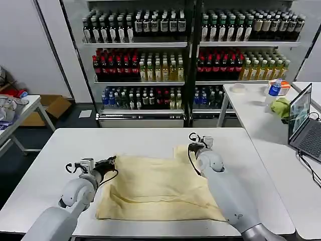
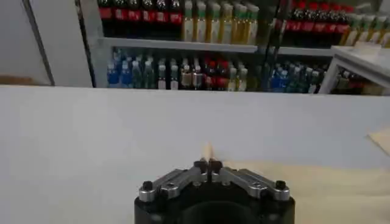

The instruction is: Fold and organize the clothes.

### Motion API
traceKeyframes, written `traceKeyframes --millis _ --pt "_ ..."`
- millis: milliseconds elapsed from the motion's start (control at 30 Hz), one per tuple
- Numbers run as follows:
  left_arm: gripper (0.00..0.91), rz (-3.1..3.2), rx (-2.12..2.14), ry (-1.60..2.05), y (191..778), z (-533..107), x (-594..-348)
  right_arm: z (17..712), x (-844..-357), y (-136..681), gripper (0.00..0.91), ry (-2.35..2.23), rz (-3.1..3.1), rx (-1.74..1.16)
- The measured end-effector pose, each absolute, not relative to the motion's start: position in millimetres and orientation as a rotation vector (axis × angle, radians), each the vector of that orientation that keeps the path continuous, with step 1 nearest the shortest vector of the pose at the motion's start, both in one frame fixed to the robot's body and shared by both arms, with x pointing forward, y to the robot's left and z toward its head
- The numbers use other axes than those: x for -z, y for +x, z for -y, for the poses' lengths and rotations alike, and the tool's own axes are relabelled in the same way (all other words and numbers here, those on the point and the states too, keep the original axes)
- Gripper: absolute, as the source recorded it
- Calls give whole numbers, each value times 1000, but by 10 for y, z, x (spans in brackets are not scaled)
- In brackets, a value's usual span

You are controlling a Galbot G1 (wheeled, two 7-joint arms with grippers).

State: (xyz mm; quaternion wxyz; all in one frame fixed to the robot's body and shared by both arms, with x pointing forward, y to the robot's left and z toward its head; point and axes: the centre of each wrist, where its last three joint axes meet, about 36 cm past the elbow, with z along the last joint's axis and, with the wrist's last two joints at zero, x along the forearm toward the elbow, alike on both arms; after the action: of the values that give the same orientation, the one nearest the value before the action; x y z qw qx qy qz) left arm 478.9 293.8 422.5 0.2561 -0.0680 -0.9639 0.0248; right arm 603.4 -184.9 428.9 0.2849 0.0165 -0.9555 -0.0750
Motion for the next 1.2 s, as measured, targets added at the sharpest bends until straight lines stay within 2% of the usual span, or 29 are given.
traceKeyframes --millis 500,1200 --pt "10 2626 -59 -253 4423 -2988 -4380 2149 -4722 5405 0 89 2692 204" --pt "10 2601 -62 -271 3851 -3073 -4484 2443 -4845 4076 0 126 2730 190"
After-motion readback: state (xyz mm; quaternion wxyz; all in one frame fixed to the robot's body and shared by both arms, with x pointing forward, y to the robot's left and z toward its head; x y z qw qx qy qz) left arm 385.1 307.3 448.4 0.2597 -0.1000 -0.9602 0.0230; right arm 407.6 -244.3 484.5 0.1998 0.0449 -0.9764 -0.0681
